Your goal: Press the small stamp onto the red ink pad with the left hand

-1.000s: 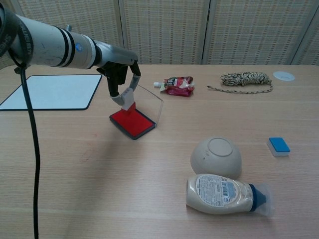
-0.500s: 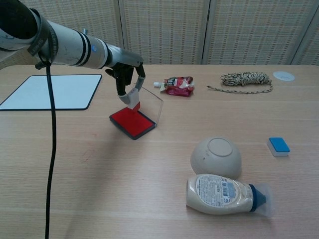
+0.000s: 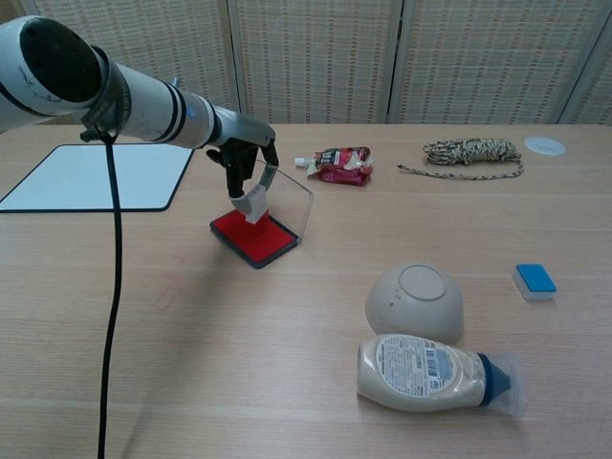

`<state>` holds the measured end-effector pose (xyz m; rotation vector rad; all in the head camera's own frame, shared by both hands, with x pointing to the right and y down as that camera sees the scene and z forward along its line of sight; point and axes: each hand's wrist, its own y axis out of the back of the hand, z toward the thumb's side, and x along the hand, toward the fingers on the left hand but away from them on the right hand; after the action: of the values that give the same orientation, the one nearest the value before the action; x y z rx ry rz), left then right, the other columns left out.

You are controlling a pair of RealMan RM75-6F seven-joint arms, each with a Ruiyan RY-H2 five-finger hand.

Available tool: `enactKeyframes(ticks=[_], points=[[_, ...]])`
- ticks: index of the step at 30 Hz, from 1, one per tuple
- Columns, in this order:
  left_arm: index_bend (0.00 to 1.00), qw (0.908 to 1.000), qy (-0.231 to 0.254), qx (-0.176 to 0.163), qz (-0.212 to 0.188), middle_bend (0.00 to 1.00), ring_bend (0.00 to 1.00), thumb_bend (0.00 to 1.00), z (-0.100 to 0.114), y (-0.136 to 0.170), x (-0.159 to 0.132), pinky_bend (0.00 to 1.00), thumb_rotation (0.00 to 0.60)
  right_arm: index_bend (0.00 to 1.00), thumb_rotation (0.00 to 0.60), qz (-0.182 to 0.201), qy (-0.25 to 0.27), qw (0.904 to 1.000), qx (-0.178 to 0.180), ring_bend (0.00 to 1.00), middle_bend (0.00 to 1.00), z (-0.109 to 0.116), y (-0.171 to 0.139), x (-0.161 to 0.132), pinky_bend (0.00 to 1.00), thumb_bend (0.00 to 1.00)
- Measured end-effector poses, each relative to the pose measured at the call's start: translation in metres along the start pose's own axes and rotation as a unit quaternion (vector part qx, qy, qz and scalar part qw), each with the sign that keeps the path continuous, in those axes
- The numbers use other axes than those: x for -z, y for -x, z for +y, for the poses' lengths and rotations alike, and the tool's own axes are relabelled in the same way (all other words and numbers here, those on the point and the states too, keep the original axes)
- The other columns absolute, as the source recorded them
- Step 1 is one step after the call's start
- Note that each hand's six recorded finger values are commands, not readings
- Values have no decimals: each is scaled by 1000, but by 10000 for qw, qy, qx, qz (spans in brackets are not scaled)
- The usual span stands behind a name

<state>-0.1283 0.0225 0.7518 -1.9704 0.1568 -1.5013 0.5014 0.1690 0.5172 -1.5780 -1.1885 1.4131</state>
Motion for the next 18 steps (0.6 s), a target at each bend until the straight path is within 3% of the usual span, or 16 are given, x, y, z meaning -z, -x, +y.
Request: enactKeyframes(ticks=[18], points=[[777,10000,24,61,-37,1000,919,422,-11,-2,2,940,600,0,600,38,6,10000,70,0,0,3,-5,-1,0,294]])
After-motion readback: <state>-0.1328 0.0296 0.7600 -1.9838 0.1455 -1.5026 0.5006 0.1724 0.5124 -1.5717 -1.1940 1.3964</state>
